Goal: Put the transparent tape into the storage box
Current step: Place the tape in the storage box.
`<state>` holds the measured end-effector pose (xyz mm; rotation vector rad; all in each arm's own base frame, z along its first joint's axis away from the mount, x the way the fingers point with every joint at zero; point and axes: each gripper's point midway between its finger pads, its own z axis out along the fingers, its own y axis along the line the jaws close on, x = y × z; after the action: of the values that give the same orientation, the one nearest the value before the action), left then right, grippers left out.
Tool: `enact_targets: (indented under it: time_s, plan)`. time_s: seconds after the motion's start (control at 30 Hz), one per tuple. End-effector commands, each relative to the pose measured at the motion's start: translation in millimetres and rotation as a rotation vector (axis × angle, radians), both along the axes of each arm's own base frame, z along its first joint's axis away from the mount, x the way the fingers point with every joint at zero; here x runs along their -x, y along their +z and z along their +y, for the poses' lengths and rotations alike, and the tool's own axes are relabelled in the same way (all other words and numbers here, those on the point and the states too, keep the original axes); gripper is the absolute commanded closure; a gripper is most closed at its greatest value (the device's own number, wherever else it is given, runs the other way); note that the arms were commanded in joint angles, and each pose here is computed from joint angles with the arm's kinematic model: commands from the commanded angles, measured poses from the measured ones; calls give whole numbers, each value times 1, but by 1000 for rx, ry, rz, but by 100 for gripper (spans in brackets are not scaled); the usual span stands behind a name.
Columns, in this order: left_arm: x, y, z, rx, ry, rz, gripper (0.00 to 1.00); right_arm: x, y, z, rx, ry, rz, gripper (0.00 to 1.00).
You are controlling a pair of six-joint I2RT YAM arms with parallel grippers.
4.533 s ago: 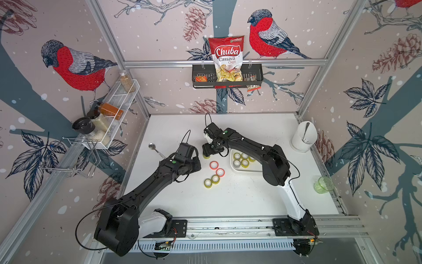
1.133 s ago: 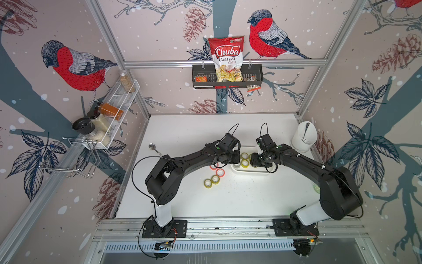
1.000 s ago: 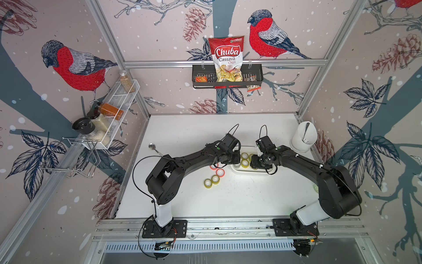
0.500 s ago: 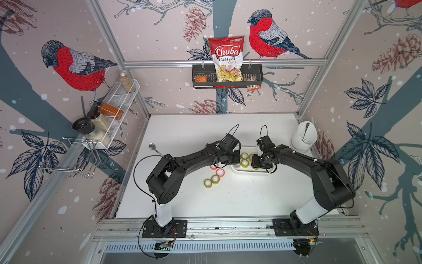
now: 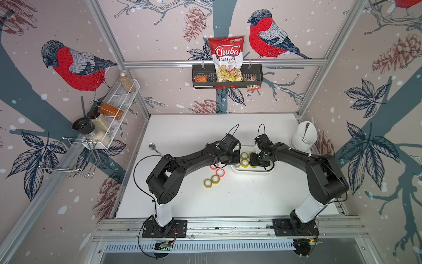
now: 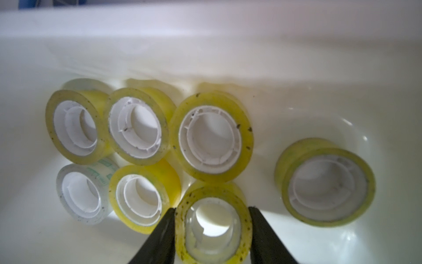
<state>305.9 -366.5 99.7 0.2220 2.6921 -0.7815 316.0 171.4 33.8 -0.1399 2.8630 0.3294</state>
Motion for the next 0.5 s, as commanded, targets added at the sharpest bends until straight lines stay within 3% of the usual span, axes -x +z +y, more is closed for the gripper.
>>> enact_targets:
  time_s: [0.0,0.47]
  plan:
    - [1,1,0,-6,-11,-6,74,-7,3,3,1,12,-18,49]
    - [1,7,1,-3,-12,-17,74,-9,24,1,2,0,-51,40]
